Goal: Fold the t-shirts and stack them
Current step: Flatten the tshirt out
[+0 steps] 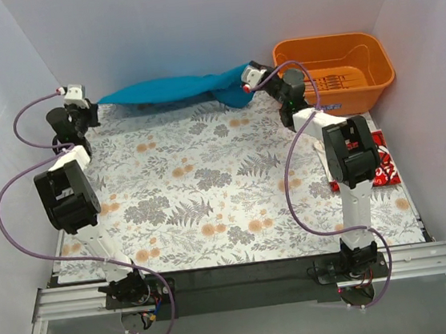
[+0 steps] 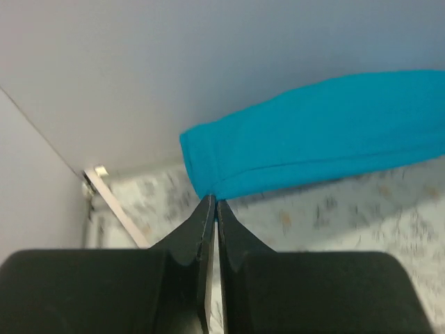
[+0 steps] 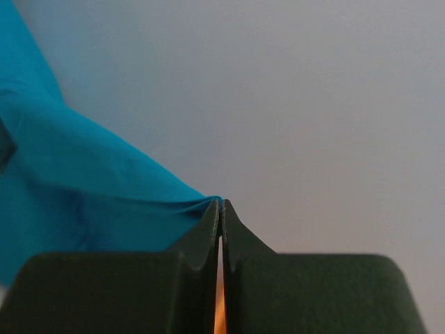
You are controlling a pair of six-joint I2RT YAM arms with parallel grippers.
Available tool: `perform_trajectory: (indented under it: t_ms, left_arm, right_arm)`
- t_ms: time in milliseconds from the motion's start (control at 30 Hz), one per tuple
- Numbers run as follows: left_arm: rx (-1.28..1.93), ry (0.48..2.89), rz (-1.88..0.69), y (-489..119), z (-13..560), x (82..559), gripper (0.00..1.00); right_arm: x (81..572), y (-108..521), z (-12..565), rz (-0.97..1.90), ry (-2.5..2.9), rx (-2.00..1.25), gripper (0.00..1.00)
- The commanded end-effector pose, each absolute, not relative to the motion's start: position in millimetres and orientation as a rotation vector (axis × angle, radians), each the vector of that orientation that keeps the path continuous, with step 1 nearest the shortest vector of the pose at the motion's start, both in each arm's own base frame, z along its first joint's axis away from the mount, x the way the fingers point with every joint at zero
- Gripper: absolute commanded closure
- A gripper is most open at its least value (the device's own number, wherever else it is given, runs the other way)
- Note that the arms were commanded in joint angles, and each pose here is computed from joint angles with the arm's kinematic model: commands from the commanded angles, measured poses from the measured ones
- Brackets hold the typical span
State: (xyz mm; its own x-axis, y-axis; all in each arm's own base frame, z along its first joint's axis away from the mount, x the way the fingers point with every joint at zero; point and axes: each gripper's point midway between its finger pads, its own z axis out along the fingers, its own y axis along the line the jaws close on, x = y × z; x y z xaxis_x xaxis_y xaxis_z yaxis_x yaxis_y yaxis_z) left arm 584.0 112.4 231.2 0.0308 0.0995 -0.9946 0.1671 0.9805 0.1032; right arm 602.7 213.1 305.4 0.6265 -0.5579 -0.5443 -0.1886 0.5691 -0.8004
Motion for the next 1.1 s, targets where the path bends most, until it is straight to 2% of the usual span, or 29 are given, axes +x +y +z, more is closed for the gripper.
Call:
perform_trajectory:
  t_ms: [0,167,400,533,567,633,667,733,767,800,867,933,1067]
  left_arm:
    - [0.278,1.574,-0.046,104,227,576,1.0]
    - [0.251,1.652,-0.024,111,208,572,1.0]
    - [0.306,1.62,-0.051,106,271,567,1.0]
    - [0.458,1.655,-0.073,92,290,540,1.0]
    - [0.504,1.724,-0.129,84,272,523,1.0]
    - [0.652,1.714,-0.084,77,275,498,1.0]
    - [0.687,1.772,-0.155,70,253,477,1.0]
    - [0.822,1.763,-0.109,66,250,452,1.0]
    - [0.84,1.847,-0.189,60,230,427,1.0]
    - [0.951,1.853,-0.175,56,213,412,1.0]
    - [0.996,1.947,-0.25,49,189,373,1.0]
    - [1.066,1.991,-0.286,44,162,340,1.0]
    - [1.122,2.11,-0.365,38,116,281,1.0]
  right_arm:
    - [583,220,331,-0.305,0.789,-0.978,0.99]
    - [582,216,329,-0.335,0.794,-0.998,0.99]
    - [569,208,396,-0.364,0.732,-0.955,0.99]
    - [542,199,400,-0.388,0.727,-1.033,0.99]
    - [537,197,372,-0.378,0.787,-1.097,0.99]
    - [513,192,377,-0.369,0.798,-1.145,0.99]
    - [497,189,371,-0.339,0.849,-1.194,0.99]
    - [476,189,341,-0.283,0.904,-1.302,0.99]
    - [458,188,342,-0.257,0.919,-1.335,0.99]
    - [439,188,299,-0.182,0.991,-1.459,0.99]
    - [407,184,276,-0.122,1.035,-1.546,0.99]
    - [369,179,221,-0.019,1.105,-1.683,0.99]
    - [304,170,172,0.087,1.128,-1.837,0.99]
